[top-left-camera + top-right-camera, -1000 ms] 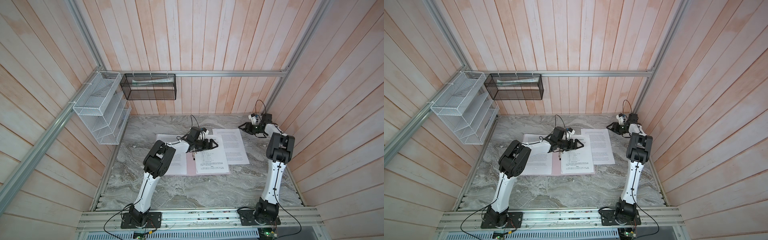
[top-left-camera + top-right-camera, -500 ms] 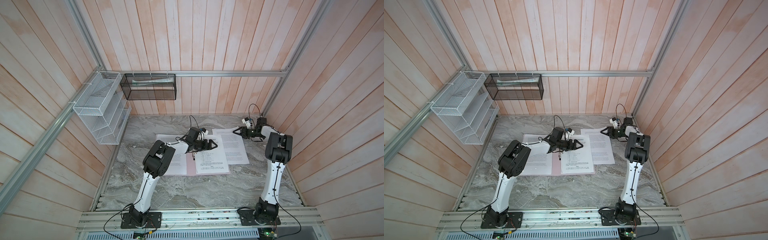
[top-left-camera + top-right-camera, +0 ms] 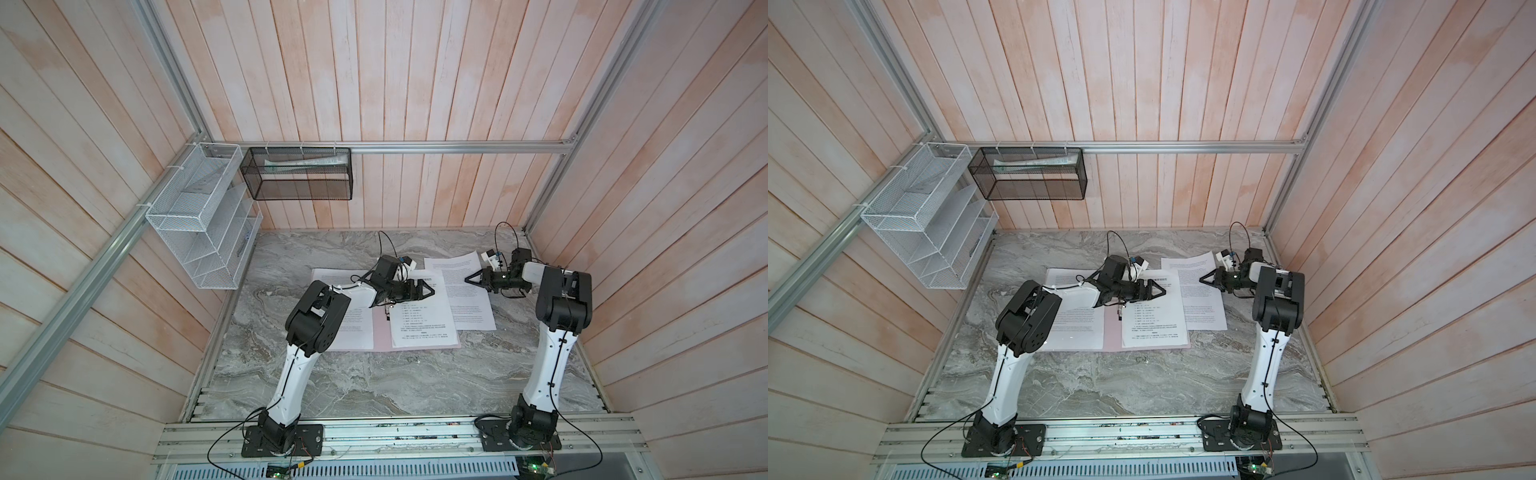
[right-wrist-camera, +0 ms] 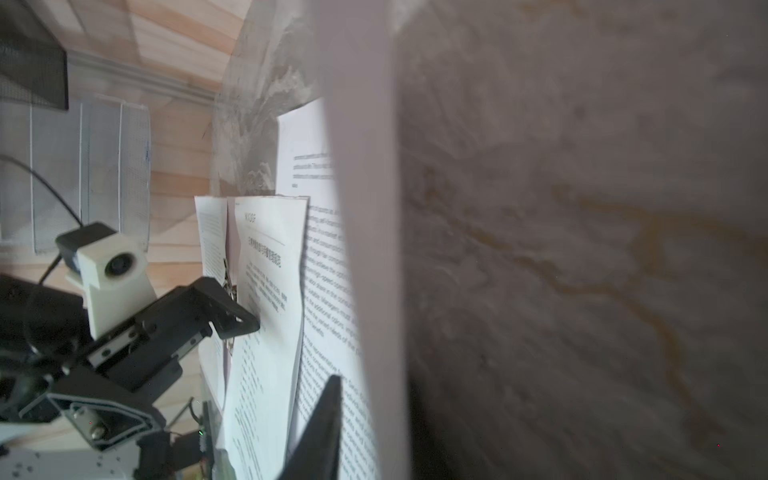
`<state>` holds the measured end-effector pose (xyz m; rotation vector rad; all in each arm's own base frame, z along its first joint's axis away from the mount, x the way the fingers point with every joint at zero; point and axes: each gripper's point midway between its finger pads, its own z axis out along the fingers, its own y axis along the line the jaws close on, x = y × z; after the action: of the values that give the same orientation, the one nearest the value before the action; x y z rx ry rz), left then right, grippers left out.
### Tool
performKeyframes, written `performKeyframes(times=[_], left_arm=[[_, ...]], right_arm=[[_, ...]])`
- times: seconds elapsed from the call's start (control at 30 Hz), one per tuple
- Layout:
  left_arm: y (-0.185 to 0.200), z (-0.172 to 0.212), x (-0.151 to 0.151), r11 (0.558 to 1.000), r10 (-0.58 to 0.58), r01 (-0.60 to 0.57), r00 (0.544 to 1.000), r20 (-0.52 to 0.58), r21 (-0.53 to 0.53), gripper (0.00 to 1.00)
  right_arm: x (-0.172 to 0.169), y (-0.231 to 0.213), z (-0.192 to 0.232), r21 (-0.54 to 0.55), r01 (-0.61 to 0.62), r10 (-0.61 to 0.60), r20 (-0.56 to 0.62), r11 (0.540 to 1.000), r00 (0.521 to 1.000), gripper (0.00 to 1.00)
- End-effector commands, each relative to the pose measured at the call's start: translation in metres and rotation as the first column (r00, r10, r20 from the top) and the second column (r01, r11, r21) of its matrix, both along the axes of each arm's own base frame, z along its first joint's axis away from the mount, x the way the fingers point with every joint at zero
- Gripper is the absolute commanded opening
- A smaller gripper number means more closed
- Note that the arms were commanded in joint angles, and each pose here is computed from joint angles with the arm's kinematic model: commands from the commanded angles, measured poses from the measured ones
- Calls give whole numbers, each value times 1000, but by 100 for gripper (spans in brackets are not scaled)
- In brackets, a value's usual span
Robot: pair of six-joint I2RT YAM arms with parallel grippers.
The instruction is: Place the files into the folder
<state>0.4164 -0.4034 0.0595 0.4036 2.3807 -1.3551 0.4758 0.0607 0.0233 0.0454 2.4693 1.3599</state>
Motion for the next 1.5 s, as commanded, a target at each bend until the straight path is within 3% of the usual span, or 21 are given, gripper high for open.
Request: performKeyframes(times=[0.0,0.17,0.43,0.6,0.87,1.2,1.47], left_arm=[[14,-19,-4,999,19,-16,999,-48,51,93],[17,-15,-2,998,17,-15,999,-39,58,93],[25,-3,-2,998,18,-18,1000,-6,57,94],[27,6,-5,998,0,0,1000,11,60,95],[26,25,-5,998,-18,16,999,41,53,97],[26,72,-3,1000,-21,18,994,107,26,99],[39,111,-6,1000,5,-4,988,154,-9,98]], right_arm=[[-10,0,-5,-25,16,-17,-43,1000,999,9],[-17,1,19,34,31,-30,-16,999,999,0],[-22,-6,59,81,63,-67,46,995,997,0],[-23,-16,97,205,82,-110,129,975,986,0],[-23,-15,94,290,94,-129,104,952,986,0],[-21,-47,157,360,167,-257,218,918,941,0],[-24,-49,220,432,139,-294,317,891,902,0]])
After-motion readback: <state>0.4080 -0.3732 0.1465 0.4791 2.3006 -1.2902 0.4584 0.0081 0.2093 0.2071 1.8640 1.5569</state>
